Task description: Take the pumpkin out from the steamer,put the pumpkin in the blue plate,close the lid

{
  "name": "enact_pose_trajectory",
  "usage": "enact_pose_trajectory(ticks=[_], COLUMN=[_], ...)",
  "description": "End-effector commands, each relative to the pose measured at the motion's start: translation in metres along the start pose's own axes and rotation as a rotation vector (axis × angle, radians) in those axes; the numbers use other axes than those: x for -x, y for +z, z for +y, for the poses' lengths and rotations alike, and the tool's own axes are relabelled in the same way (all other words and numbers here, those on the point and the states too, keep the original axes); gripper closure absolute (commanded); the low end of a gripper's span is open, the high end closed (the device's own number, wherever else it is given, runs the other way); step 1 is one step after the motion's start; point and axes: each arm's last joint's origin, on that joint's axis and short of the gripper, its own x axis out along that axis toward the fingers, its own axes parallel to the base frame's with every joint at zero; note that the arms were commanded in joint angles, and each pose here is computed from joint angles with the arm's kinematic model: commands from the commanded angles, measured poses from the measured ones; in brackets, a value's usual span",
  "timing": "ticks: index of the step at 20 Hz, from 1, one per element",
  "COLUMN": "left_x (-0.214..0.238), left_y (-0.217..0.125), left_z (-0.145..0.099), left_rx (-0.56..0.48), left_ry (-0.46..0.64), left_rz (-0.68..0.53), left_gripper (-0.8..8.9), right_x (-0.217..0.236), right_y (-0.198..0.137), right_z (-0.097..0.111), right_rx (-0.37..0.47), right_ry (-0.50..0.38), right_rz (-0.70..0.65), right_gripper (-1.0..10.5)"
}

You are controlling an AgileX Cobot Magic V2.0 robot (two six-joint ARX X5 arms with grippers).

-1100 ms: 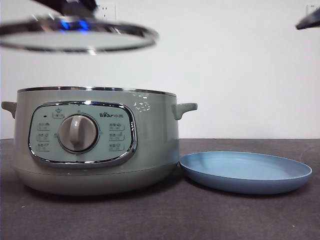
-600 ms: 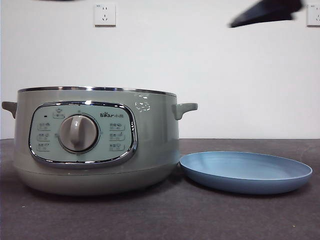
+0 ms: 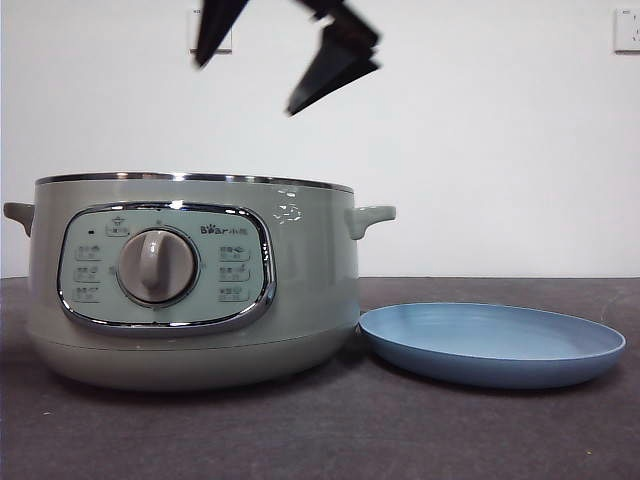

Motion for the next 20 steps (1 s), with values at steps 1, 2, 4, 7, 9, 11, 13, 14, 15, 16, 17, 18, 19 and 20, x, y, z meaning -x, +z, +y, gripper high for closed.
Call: enact_pose_trajectory(ticks=[1,2,4,7,9,11,13,14,15,16,17,18,19,20], left_x=[0.004,0.004,0.004,0.004,0.004,0.004,0.004,0.004,0.004,0.004,0.004,0.004,0.004,0.004], left_y=[0.005,0.005,0.005,0.004,0.004,0.002,0.002,0.002,0.002,0.002,0.002,0.002,0.002,0.002], left_z=[0.002,0.002,0.002,0.002,0.002,0.002,0.002,0.002,0.002,0.002,0.002,0.002,0.002,0.002], left_rx=[0.019,0.019,0.019,0.018,0.016,0.012,0.011,0.011,0.011,0.011,0.011,0.011,0.011,0.011], left_ry=[0.009,0.009,0.009,0.009,0.008,0.008,0.008,0.008,0.008,0.008,0.008,0.008,0.008,0.008], left_rz=[-0.055,-0.055,-0.055,-0.054,-0.045,-0.033,-0.031,-0.031,-0.031,-0.031,-0.031,-0.031,-0.031,-0.031], left_gripper=[8.23,8.23,8.23,8.23,8.23,8.23,8.23,8.23,8.23,8.23,8.23,8.23,8.23,8.23], right_x=[-0.036,-0.050,-0.079,-0.115,-0.130,-0.133,-0.133,-0.133,-0.133,-0.132,-0.129,-0.123,-0.112,-0.098], right_y=[-0.001,-0.003,-0.012,-0.026,-0.033,-0.034,-0.033,-0.033,-0.032,-0.031,-0.030,-0.026,-0.022,-0.016], right_z=[0.009,0.012,0.013,0.010,0.007,0.007,0.007,0.007,0.008,0.009,0.010,0.011,0.012,0.013], right_rx=[0.076,0.082,0.089,0.089,0.083,0.082,0.077,0.077,0.078,0.080,0.083,0.085,0.086,0.088], right_ry=[-0.014,-0.005,0.002,-0.010,-0.009,-0.010,-0.012,-0.011,-0.010,-0.008,-0.006,-0.008,-0.010,-0.013], right_rz=[0.072,0.102,0.169,0.255,0.290,0.290,0.276,0.276,0.275,0.267,0.257,0.241,0.216,0.187], right_gripper=[4.0,4.0,4.0,4.1,4.1,4.1,5.4,7.0,8.4,9.3,9.5,9.5,9.5,9.5])
